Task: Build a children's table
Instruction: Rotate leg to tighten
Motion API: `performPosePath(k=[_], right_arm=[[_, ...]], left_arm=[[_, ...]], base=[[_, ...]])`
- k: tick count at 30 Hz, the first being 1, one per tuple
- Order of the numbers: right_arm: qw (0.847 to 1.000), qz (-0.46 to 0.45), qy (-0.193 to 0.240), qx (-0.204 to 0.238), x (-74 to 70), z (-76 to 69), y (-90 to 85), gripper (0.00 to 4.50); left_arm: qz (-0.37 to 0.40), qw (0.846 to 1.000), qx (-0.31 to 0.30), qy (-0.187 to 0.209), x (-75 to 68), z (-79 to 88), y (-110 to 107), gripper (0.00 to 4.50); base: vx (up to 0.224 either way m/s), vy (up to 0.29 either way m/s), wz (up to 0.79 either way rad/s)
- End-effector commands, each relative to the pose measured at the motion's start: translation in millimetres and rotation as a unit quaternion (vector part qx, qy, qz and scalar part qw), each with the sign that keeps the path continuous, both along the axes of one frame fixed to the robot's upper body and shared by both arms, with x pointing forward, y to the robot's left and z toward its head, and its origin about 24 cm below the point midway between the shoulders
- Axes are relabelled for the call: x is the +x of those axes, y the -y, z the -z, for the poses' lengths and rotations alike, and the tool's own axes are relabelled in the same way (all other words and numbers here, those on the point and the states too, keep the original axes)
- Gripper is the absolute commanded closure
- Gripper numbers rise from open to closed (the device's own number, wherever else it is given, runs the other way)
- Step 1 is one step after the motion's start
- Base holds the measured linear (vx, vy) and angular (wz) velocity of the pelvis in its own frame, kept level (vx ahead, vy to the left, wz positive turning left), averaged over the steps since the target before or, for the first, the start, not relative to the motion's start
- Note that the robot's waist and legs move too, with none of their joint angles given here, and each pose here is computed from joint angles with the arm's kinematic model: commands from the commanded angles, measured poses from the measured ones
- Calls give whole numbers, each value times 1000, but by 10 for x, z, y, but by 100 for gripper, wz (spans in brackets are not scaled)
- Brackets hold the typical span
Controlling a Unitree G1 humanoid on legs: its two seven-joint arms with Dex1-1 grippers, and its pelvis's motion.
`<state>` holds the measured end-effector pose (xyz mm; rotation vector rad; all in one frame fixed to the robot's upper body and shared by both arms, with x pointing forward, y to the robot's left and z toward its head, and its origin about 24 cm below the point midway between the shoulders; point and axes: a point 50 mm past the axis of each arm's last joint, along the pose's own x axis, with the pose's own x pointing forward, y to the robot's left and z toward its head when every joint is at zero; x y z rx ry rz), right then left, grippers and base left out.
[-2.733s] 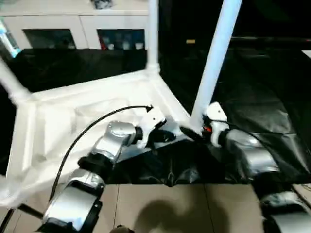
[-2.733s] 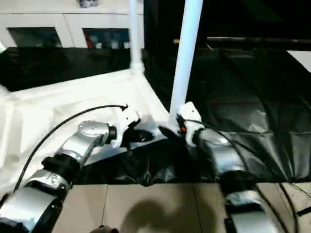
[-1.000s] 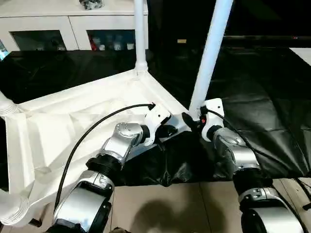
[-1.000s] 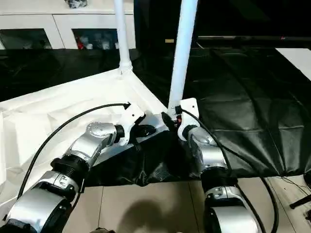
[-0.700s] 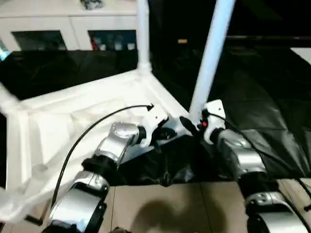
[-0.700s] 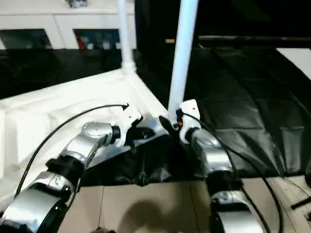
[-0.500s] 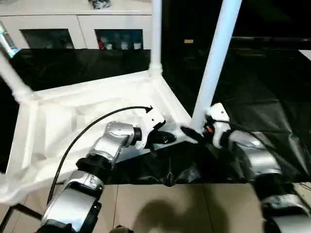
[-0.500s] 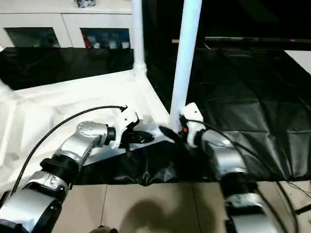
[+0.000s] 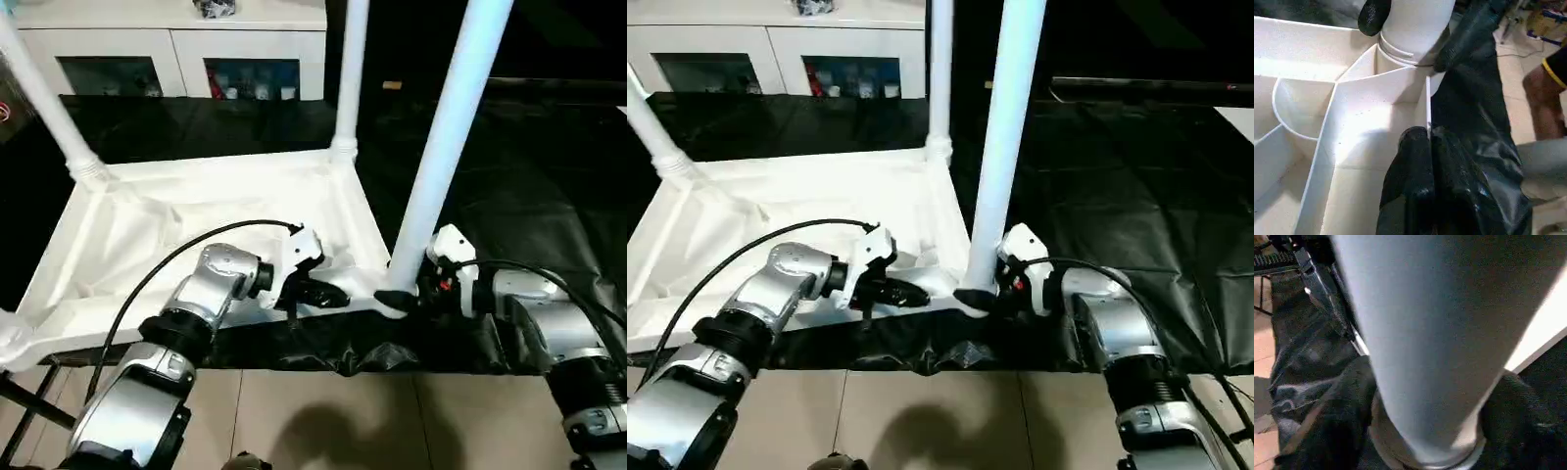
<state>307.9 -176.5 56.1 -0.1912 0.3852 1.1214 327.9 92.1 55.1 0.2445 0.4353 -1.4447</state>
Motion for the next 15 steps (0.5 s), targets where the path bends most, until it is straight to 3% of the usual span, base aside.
performPosePath(k=[1, 9, 15], right_arm=[[998, -61, -28, 8, -100, 82, -188, 167], [996, -79, -44, 25, -176, 121, -252, 219], [997, -29, -41, 52, -180, 232, -454, 242]], left_arm=[[31, 999, -26, 35, 17, -172, 161, 450], [26, 999, -19, 36, 22, -155, 143, 450], [-60, 996, -24, 63, 140, -178, 239, 450]], base=[[0, 0, 0], [0, 0, 0], [0, 0, 0]])
